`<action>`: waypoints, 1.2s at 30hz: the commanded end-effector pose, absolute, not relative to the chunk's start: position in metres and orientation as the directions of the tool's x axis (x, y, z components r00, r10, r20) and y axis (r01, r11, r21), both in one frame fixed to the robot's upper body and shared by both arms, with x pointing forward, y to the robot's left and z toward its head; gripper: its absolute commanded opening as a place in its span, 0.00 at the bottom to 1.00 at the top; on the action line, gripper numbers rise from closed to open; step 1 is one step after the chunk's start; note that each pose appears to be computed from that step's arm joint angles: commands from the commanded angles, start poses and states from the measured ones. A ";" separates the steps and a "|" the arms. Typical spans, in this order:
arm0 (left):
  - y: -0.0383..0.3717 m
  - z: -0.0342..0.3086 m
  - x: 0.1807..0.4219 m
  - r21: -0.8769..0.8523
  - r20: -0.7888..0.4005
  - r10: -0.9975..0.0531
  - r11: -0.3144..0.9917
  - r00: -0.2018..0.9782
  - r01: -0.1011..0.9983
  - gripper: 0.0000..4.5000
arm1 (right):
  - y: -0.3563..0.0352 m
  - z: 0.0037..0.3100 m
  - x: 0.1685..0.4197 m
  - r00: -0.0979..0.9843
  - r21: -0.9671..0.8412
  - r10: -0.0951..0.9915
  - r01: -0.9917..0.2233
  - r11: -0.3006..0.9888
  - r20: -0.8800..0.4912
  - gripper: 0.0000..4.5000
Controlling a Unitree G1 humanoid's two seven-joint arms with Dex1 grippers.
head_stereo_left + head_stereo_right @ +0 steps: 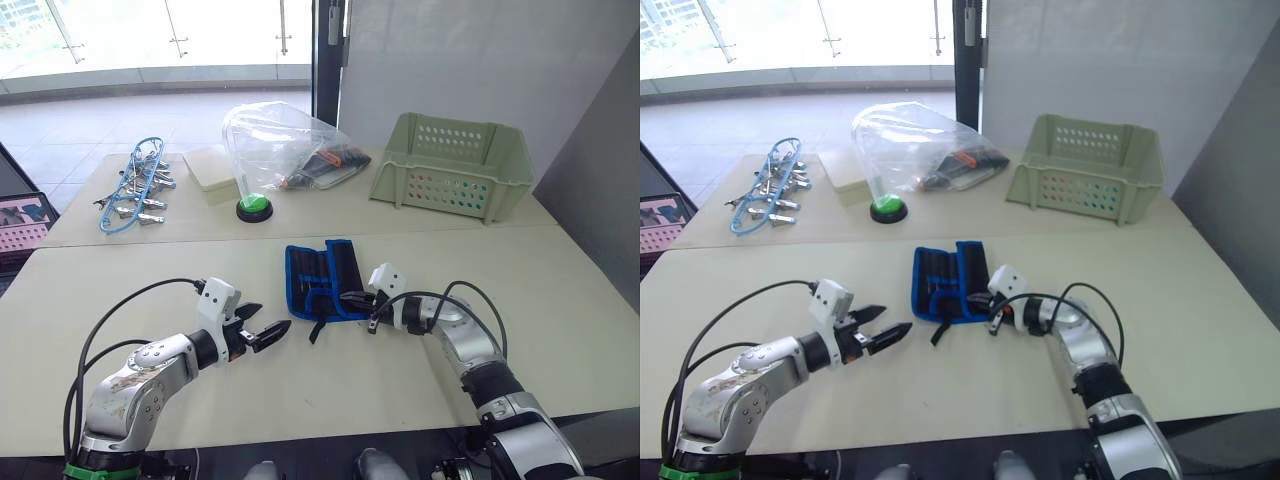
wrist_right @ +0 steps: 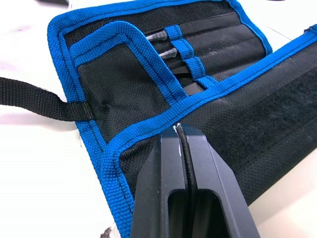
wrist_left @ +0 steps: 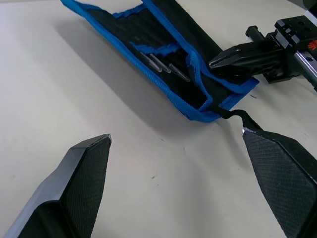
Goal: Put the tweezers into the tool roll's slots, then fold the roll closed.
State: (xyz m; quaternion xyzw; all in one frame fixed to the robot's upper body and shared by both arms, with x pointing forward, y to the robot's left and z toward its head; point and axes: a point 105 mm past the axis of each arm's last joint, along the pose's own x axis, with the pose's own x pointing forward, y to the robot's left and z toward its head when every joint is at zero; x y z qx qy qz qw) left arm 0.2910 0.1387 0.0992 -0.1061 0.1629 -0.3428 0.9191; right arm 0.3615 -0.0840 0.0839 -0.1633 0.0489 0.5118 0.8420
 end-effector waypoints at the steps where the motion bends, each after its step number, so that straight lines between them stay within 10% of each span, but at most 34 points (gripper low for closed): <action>1: 0.129 0.116 0.295 -0.378 -0.155 -0.679 0.712 0.718 0.591 0.88 | -0.090 0.058 0.354 0.466 -0.154 0.823 -0.885 0.440 -0.325 0.00; 13: 0.119 0.107 0.307 -0.470 -0.207 -0.647 0.724 0.734 0.505 0.01 | -0.088 0.060 0.354 0.487 -0.129 0.818 -0.873 0.471 -0.306 0.00; 23: 0.128 0.121 0.314 -0.493 -0.144 -0.632 0.713 0.761 0.499 0.01 | -0.088 0.067 0.357 0.499 -0.139 0.818 -0.866 0.480 -0.288 0.00; 30: 0.142 0.118 0.322 -0.484 -0.171 -0.565 0.761 0.807 0.431 0.46 | -0.086 0.064 0.356 0.495 -0.135 0.818 -0.869 0.477 -0.293 0.00; 36: 0.127 0.104 0.318 -0.499 -0.227 -0.593 0.752 0.773 0.430 0.46 | -0.086 0.064 0.355 0.494 -0.134 0.819 -0.869 0.476 -0.291 0.00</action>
